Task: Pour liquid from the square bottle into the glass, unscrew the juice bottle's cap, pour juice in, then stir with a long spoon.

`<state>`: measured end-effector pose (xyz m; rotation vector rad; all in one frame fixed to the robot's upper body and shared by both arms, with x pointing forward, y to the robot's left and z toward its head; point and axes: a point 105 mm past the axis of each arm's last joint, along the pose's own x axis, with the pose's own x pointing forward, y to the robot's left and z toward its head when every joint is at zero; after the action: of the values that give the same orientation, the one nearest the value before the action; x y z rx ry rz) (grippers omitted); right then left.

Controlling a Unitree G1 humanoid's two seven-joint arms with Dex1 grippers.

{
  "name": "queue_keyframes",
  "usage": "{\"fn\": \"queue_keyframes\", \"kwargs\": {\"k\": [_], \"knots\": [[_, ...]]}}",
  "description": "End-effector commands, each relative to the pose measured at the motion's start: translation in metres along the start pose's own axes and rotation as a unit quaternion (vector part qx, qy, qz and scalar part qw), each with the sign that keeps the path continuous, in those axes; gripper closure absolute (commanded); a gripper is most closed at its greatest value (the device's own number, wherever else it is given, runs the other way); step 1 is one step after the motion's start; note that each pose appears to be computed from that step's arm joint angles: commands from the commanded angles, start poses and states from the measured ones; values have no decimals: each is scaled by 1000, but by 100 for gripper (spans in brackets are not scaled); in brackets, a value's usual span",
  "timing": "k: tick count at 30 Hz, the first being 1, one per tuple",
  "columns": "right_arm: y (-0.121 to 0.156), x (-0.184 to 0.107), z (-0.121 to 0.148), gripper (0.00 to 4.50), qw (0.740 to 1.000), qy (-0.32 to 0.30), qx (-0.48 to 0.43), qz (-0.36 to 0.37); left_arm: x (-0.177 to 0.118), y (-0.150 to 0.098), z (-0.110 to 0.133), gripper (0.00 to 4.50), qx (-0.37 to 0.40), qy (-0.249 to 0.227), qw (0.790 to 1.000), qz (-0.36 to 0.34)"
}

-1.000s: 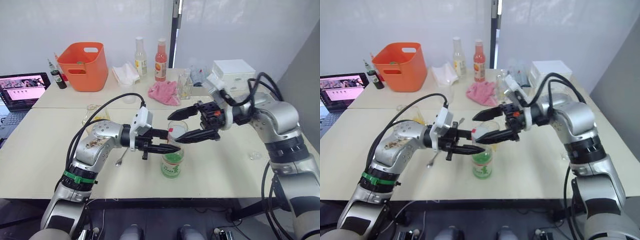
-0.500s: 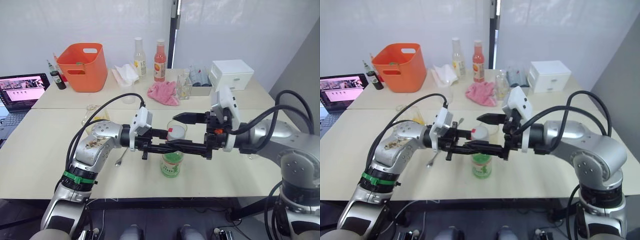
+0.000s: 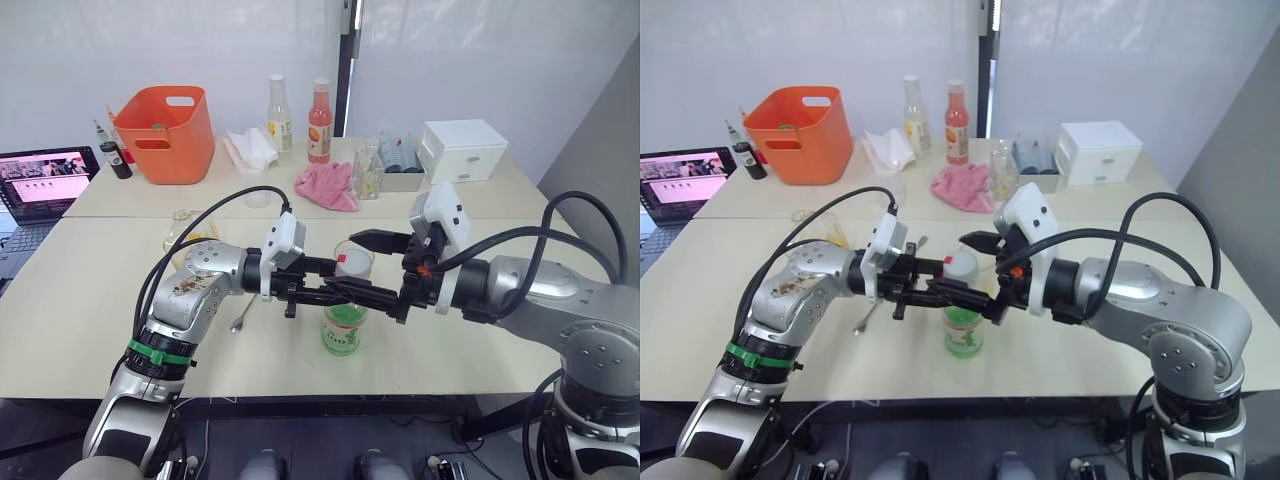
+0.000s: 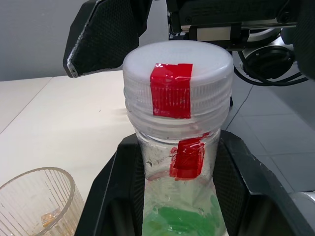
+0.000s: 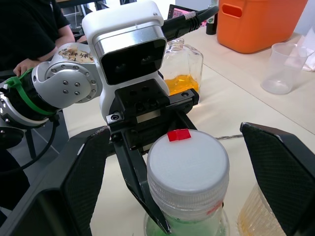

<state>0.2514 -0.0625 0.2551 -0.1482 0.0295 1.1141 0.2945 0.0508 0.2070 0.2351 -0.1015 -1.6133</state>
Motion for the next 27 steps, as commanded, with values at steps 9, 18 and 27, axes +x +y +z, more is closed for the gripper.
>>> {"fn": "queue_keyframes", "kwargs": {"k": [9,18,27], "knots": [[5,-1,7,214,1000,-17,-8,4,3,-6,-7,303,-9,11,1000,-18],[5,-3,6,285,1000,-17,-6,13,2,-7,-8,303,-8,14,1000,-20],[-4,-2,-5,285,990,13,-37,132,3,-7,-8,303,-8,15,1000,-22]]}}
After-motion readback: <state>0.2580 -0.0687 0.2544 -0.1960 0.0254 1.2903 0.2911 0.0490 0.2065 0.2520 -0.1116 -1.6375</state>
